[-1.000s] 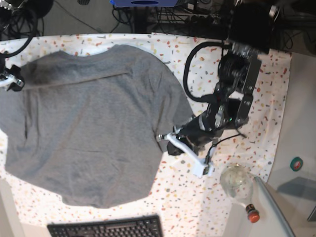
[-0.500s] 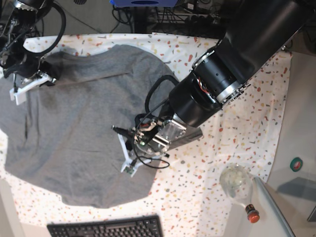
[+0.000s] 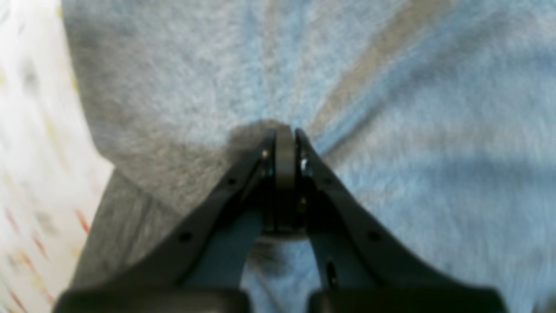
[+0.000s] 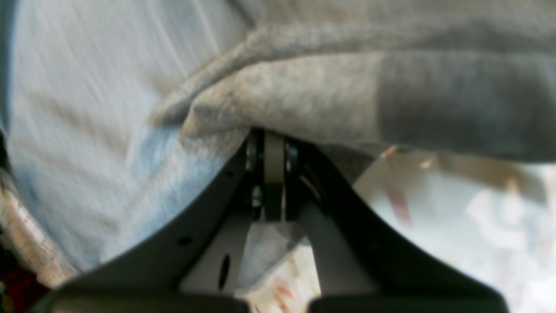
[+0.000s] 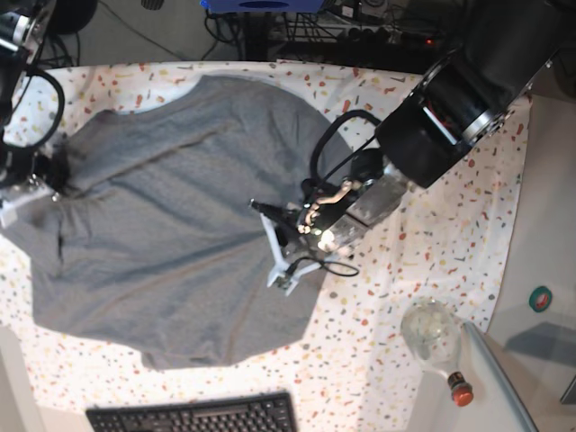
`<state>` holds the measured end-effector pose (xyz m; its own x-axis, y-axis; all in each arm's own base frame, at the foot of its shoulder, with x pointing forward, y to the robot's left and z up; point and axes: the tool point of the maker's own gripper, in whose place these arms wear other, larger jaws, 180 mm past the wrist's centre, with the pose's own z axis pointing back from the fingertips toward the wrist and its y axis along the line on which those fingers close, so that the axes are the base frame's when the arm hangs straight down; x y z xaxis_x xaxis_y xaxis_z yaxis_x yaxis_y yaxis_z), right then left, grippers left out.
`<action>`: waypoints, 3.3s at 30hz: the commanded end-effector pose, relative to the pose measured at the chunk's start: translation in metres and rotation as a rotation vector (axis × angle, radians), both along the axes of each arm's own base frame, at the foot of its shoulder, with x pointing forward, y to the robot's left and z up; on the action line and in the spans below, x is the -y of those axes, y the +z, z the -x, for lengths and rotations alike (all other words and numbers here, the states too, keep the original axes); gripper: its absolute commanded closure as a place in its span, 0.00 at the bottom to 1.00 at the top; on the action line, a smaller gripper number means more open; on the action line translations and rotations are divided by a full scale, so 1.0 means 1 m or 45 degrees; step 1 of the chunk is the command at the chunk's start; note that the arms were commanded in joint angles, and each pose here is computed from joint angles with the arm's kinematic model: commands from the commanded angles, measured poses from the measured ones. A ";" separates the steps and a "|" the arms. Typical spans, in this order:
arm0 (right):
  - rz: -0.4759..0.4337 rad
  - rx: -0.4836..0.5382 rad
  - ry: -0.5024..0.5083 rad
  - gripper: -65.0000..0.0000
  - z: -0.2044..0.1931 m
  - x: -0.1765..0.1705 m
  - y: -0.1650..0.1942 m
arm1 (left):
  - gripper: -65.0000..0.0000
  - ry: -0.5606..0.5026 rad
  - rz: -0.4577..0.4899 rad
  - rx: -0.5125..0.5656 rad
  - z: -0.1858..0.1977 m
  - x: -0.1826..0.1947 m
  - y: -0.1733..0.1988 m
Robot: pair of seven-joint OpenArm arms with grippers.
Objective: Layout the t-shirt on the table in an organized manner, then fold the t-shirt properly
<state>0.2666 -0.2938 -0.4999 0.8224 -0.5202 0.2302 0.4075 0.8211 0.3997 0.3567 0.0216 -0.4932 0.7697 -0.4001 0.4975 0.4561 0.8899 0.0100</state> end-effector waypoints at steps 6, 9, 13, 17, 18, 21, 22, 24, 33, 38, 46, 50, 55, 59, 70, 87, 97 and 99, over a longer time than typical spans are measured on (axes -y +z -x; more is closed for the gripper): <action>0.037 0.062 0.099 1.00 -0.076 -0.024 0.005 | 1.00 0.157 0.195 -0.251 0.076 0.002 0.012; 0.067 0.123 0.177 1.00 -0.111 -0.043 0.018 | 1.00 0.128 0.272 -0.291 0.102 0.020 0.023; 0.109 0.219 0.258 1.00 -0.146 -0.059 0.041 | 1.00 0.099 0.376 -0.277 0.114 0.048 0.041; 0.222 0.347 0.321 1.00 -0.171 -0.035 0.086 | 1.00 0.221 0.460 -0.193 0.092 0.028 0.070; 0.243 0.345 0.350 1.00 -0.167 -0.030 0.093 | 1.00 0.264 0.467 -0.172 0.086 0.014 0.078; 0.277 0.358 0.418 1.00 -0.154 -0.026 0.119 | 1.00 0.377 0.489 -0.081 0.066 -0.021 0.106; 0.276 0.344 0.427 1.00 -0.142 -0.024 0.123 | 1.00 0.418 0.492 -0.043 0.057 -0.033 0.113; 0.267 0.318 0.403 1.00 -0.110 -0.018 0.125 | 1.00 0.514 0.483 0.008 0.039 -0.061 0.119; 0.195 0.293 0.217 0.20 -0.038 -0.020 0.069 | 1.00 0.908 0.382 0.070 0.041 -0.191 0.112; 0.181 0.228 0.227 0.22 -0.036 -0.021 0.042 | 1.00 0.913 0.321 0.035 0.074 -0.219 0.098; 0.111 0.151 0.331 0.28 -0.028 -0.061 0.017 | 1.00 0.992 0.285 0.038 0.096 -0.251 0.095; 0.085 0.159 0.366 0.51 -0.033 -0.079 0.015 | 1.00 1.013 0.281 0.045 0.098 -0.257 0.096; 0.092 0.206 0.260 1.00 -0.040 -0.059 0.023 | 1.00 1.014 0.279 0.042 0.100 -0.257 0.095; 0.144 0.218 0.229 1.00 -0.050 -0.028 0.041 | 1.00 1.015 0.270 0.045 0.100 -0.260 0.096; 0.379 0.252 -0.175 1.00 -0.121 0.122 0.152 | 1.00 1.010 0.260 0.048 0.100 -0.262 0.097; 0.486 0.527 0.375 0.40 -0.103 -0.025 0.180 | 1.00 1.157 0.339 0.029 0.125 -0.279 0.093; 0.277 0.461 0.609 0.35 -0.071 -0.223 0.118 | 0.94 1.298 0.397 0.035 0.152 -0.314 0.099; 0.373 0.450 0.685 0.35 -0.061 -0.247 0.103 | 0.94 1.293 0.381 0.040 0.151 -0.319 0.101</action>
